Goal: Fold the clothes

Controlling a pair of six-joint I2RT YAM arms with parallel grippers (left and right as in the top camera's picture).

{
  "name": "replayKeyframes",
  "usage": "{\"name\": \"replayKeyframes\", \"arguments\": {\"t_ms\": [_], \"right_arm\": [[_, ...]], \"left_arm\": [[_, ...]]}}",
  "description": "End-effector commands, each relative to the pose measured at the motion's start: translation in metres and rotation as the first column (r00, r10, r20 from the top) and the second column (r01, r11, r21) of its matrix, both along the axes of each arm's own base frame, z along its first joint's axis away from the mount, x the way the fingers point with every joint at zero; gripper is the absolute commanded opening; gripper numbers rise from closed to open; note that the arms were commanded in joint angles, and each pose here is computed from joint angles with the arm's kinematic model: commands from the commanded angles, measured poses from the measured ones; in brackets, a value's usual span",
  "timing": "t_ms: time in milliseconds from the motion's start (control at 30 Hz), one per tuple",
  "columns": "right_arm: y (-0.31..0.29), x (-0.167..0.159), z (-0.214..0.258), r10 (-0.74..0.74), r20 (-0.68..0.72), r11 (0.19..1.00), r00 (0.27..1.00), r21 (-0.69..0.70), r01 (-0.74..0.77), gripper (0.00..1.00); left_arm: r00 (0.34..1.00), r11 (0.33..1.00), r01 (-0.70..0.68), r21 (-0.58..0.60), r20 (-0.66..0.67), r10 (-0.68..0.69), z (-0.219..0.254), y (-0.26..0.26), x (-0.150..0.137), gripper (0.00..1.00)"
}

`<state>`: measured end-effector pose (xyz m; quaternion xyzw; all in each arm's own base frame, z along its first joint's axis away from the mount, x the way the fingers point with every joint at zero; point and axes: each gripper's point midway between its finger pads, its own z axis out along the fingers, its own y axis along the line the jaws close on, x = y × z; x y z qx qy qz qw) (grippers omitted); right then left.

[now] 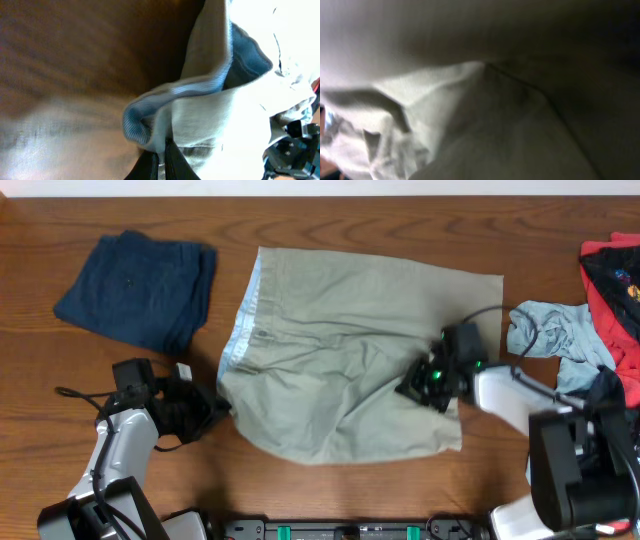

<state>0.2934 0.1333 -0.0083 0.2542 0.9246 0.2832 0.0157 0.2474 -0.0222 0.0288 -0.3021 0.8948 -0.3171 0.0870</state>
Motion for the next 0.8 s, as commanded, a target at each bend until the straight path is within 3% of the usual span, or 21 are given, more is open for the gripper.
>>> {"name": "replayKeyframes", "arguments": {"t_ms": [0,200,233,300,400,600,767], "right_arm": [[-0.077,0.024,-0.036,-0.106,0.009,0.935,0.994,-0.339,0.103,0.01],[-0.097,0.075,-0.001,-0.019,0.067,0.936,0.998,-0.349,0.041,0.01],[-0.093,0.074,0.007,0.013,0.049,0.943,0.999,-0.333,0.004,0.07],[-0.090,0.060,0.025,0.032,-0.041,0.948,0.999,-0.317,-0.043,0.20],[-0.093,0.039,0.048,0.018,-0.143,0.943,0.990,-0.327,-0.065,0.27],[-0.110,-0.019,0.084,-0.256,-0.303,0.894,0.918,-0.436,0.105,0.31],[-0.117,-0.060,0.088,-0.416,-0.368,0.840,0.831,-0.507,0.196,0.31]], "left_arm": [[0.999,0.999,-0.048,-0.001,0.013,0.048,0.002,0.004,0.009,0.06],[0.994,0.996,-0.089,-0.007,0.065,0.089,0.007,0.005,0.027,0.06],[0.995,0.997,-0.078,-0.007,0.065,0.079,0.007,0.002,0.027,0.06],[0.997,0.999,-0.048,-0.007,0.061,0.048,0.007,-0.006,0.025,0.06],[0.998,1.000,0.007,-0.008,0.058,-0.007,0.007,-0.021,0.022,0.06],[0.995,0.996,0.086,0.007,0.059,-0.086,0.006,-0.041,0.019,0.06],[0.997,0.996,0.071,0.060,0.030,-0.072,-0.001,-0.034,0.016,0.06]]}}
